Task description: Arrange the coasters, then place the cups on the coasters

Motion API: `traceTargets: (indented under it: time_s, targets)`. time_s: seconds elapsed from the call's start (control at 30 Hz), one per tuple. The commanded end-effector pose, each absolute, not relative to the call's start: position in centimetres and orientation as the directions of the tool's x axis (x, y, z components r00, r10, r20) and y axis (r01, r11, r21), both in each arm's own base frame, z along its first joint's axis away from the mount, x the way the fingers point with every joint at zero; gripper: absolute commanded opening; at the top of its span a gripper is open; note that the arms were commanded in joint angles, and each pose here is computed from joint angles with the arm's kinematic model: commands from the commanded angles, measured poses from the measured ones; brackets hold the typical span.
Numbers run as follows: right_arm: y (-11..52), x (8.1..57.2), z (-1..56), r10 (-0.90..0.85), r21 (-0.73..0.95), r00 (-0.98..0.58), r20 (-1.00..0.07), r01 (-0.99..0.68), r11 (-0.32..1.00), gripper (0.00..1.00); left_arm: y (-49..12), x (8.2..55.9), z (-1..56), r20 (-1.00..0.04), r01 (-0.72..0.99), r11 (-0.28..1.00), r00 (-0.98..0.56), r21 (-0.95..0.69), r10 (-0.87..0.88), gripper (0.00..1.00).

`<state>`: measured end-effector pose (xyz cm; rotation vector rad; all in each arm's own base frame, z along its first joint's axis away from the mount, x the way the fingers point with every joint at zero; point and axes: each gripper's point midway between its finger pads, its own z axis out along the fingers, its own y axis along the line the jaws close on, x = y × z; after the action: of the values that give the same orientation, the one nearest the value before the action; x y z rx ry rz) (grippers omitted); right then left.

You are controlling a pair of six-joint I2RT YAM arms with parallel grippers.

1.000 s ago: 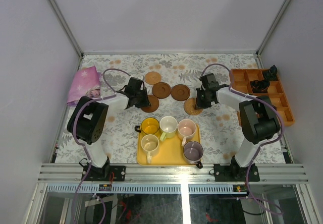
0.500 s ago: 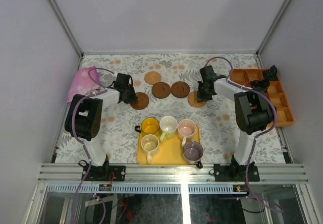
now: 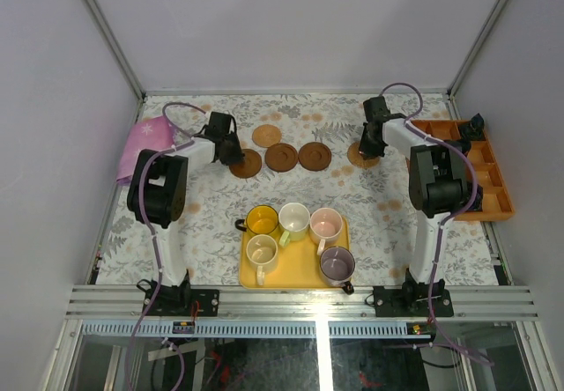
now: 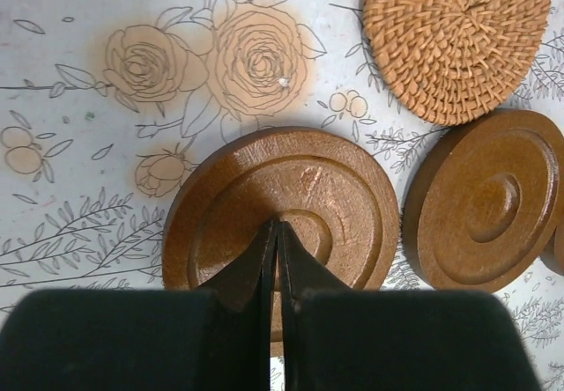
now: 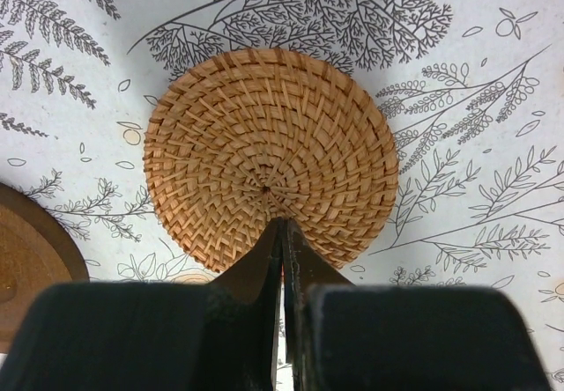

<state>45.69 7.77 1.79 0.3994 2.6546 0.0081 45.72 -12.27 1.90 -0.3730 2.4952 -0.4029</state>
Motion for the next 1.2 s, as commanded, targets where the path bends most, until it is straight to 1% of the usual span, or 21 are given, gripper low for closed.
traceTargets:
  time_s: [0.0,0.07,0.13,0.3,0.43,0.57,0.63,0.73,0.83,1.03,1.17]
  targets:
    - [7.4,45.7,3.5,0.256,0.057,-0.846,-0.467,0.26,0.964,0.0,-11.0,46.2,2.6,-0.505,-0.177,0.921,-0.792,-0.348,-0.344,0.0]
    - [7.4,45.8,5.1,0.249,0.072,-0.829,-0.501,0.247,0.966,0.0,-10.6,46.3,3.6,-0.519,-0.18,0.917,-0.777,-0.357,-0.355,0.01]
    - [7.8,45.9,7.1,0.247,0.103,-0.807,-0.536,0.228,0.968,0.0,-10.5,46.5,5.1,-0.541,-0.168,0.913,-0.76,-0.371,-0.36,0.04]
    - [9.1,46.2,10.4,0.247,0.189,-0.769,-0.59,0.167,0.968,0.09,-11.6,47.6,9.4,-0.597,-0.095,0.893,-0.712,-0.44,-0.37,0.18]
    - [10.6,46.8,12.0,0.239,0.244,-0.752,-0.615,0.107,0.964,0.11,-13.2,49.2,11.9,-0.617,-0.021,0.867,-0.694,-0.498,-0.372,0.22]
    - [13.2,47.5,12.3,0.215,0.321,-0.753,-0.621,0.006,0.947,0.11,-14.9,51.3,12.2,-0.613,0.043,0.845,-0.708,-0.533,-0.351,0.22]
    - [14.6,47.6,12.3,0.195,0.346,-0.758,-0.622,-0.042,0.937,0.08,-16.1,52.3,11.7,-0.612,0.08,0.84,-0.722,-0.537,-0.323,0.19]
    - [16.1,47.6,12.2,0.163,0.351,-0.763,-0.625,-0.088,0.932,0.01,-17.9,53.7,11.0,-0.626,0.138,0.845,-0.734,-0.517,-0.263,0.1]
    - [16.9,47.1,12.0,0.13,0.335,-0.767,-0.628,-0.117,0.935,0.0,-19.1,54.8,9.8,-0.611,0.161,0.832,-0.753,-0.531,-0.244,0.02]
    - [16.9,46.0,11.9,0.127,0.34,-0.769,-0.626,-0.123,0.933,0.0,-20.5,56.0,7.4,-0.563,0.176,0.801,-0.795,-0.573,-0.228,0.03]
    - [17.0,45.4,11.6,0.123,0.344,-0.779,-0.615,-0.124,0.931,0.0,-20.4,56.3,5.2,-0.533,0.136,0.812,-0.812,-0.568,-0.237,0.04]
